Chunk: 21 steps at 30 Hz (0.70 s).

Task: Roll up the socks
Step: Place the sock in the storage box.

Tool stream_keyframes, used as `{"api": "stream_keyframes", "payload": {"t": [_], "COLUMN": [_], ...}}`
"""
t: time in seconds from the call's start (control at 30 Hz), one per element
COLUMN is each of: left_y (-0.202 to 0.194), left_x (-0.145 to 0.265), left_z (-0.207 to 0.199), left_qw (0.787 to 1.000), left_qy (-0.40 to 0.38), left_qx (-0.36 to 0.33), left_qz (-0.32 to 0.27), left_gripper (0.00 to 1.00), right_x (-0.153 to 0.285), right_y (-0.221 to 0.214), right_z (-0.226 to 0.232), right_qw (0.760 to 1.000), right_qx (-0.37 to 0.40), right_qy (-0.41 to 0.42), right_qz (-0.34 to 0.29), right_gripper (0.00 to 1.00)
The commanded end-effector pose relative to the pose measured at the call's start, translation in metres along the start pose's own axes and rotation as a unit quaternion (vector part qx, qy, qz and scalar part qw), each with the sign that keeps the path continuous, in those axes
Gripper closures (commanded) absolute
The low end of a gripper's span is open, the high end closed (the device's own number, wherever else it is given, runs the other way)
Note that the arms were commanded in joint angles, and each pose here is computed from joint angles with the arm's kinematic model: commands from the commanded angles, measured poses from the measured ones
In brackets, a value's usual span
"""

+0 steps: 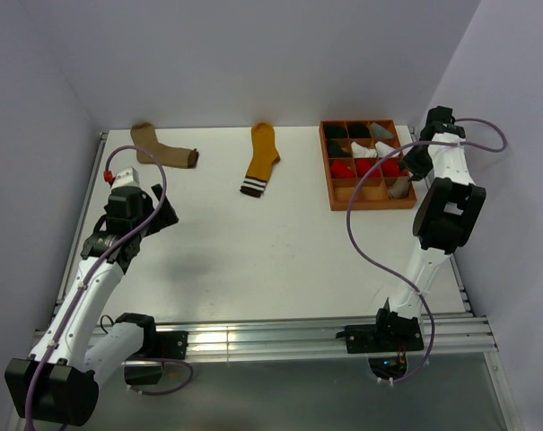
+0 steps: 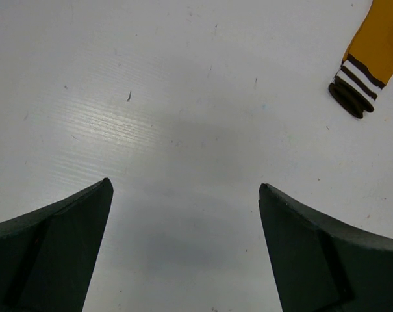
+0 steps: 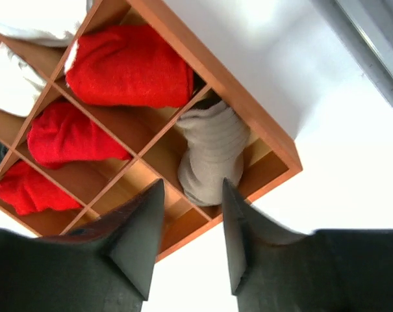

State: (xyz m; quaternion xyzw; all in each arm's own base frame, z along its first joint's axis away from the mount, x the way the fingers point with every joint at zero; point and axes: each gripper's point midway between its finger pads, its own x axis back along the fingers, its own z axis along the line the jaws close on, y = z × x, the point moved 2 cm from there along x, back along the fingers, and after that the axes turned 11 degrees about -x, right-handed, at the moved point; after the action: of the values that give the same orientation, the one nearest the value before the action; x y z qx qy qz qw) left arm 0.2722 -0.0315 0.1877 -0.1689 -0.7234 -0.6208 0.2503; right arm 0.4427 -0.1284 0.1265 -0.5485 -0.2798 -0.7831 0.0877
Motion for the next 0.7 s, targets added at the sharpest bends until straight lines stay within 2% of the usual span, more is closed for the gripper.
{"api": "stream_keyframes", "payload": {"t": [0.0, 0.3, 0.47, 0.67], "left_y": [0.006, 0.005, 0.004, 0.005], "left_x": [0.004, 0.003, 0.002, 0.002], "left_z": [0.000, 0.000, 0.001, 0.000], "left_qw": [1.000, 1.000, 1.000, 1.000], "left_qy": [-0.006, -0.006, -0.005, -0.008], "left_qx": [-0.005, -0.005, -0.006, -0.007], "left_qz": [-0.014, -0.012, -0.011, -0.011], "left_gripper": [0.01, 0.01, 0.01, 0.01], "right_x": [0.007, -0.045, -0.069, -0.065], "right_y": [0.021, 0.004, -0.012, -0.014], "right_z": [0.000, -0.017, -0.034, -0.033], "right_qw": [0.999, 0.999, 0.998, 0.998], "right_qx": [-0.017, -0.024, -0.024, -0.022], "right_qy": [-0.002, -0.024, -0.062, -0.060], "right_qz": [-0.042, -0.011, 0.020, 0.027], "right_gripper": [0.59, 0.73, 0.73, 0.74]}}
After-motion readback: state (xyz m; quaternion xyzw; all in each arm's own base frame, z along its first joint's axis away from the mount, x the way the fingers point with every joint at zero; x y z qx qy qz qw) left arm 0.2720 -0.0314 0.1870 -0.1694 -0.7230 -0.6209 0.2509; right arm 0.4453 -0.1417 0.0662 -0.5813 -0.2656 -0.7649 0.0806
